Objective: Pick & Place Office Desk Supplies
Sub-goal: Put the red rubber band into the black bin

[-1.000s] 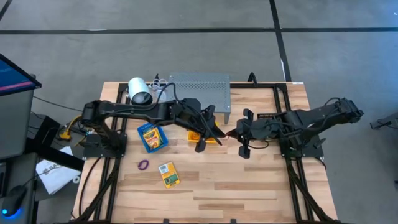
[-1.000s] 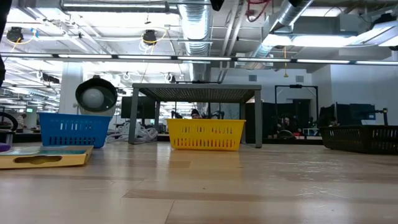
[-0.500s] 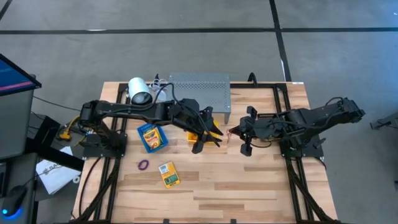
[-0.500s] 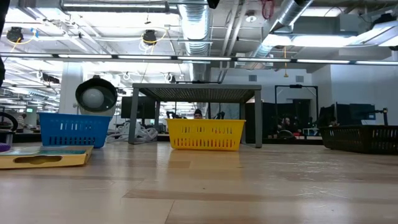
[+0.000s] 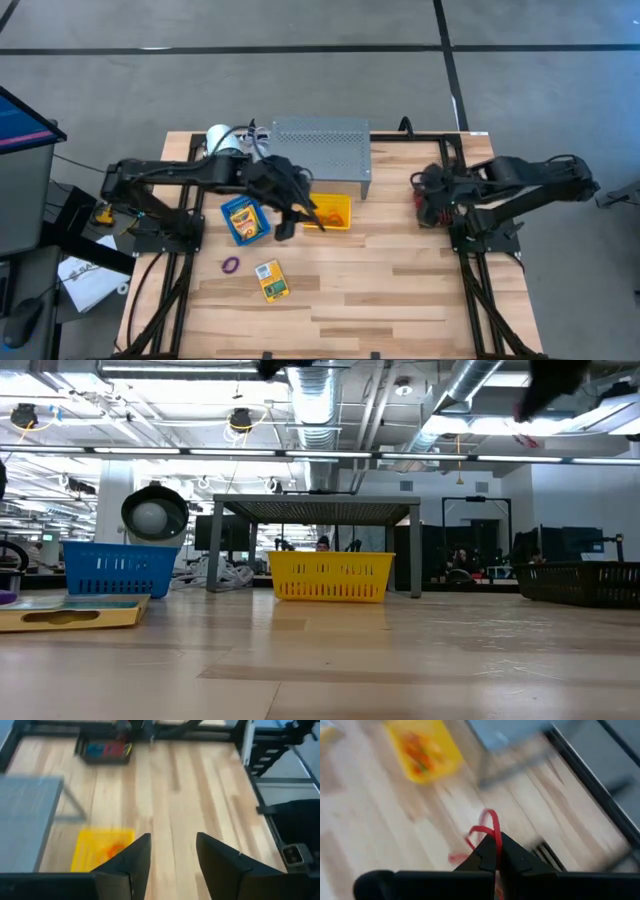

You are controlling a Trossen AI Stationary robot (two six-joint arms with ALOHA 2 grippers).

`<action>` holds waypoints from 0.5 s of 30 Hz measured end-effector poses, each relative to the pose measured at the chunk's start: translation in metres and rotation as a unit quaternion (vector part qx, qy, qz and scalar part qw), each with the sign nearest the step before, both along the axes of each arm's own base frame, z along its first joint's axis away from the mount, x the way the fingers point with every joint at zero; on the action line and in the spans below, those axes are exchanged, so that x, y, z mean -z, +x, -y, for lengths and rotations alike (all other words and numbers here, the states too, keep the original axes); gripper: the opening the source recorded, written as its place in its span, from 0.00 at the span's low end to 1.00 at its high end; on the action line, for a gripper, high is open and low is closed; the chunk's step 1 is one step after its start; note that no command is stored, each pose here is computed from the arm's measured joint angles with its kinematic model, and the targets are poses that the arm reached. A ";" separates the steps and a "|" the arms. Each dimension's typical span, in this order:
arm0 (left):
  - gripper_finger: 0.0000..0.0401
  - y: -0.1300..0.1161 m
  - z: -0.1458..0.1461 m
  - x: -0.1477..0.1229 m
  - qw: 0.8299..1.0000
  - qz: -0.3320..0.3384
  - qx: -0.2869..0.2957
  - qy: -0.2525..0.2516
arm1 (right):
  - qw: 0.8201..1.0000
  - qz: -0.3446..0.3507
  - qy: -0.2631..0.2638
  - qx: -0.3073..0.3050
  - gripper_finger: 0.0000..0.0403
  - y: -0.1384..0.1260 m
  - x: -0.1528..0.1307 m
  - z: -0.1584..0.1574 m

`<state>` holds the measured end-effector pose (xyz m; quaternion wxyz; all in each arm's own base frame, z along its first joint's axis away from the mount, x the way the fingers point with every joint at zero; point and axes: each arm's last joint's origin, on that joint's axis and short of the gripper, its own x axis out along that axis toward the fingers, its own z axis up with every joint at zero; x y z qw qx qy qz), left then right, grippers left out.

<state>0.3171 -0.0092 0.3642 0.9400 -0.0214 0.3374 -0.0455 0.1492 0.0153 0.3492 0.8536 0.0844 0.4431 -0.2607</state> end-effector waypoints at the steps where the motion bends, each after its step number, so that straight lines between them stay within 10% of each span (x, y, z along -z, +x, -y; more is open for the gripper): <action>1: 0.37 -0.007 -0.001 0.000 1.000 -0.002 -0.008 0.000 | 1.000 -0.014 0.003 0.017 0.00 -0.006 0.001 0.003; 15: 0.29 -0.091 -0.005 0.078 0.990 -0.012 -0.118 -0.074 | 0.987 -0.083 0.077 0.117 0.00 -0.040 0.036 0.028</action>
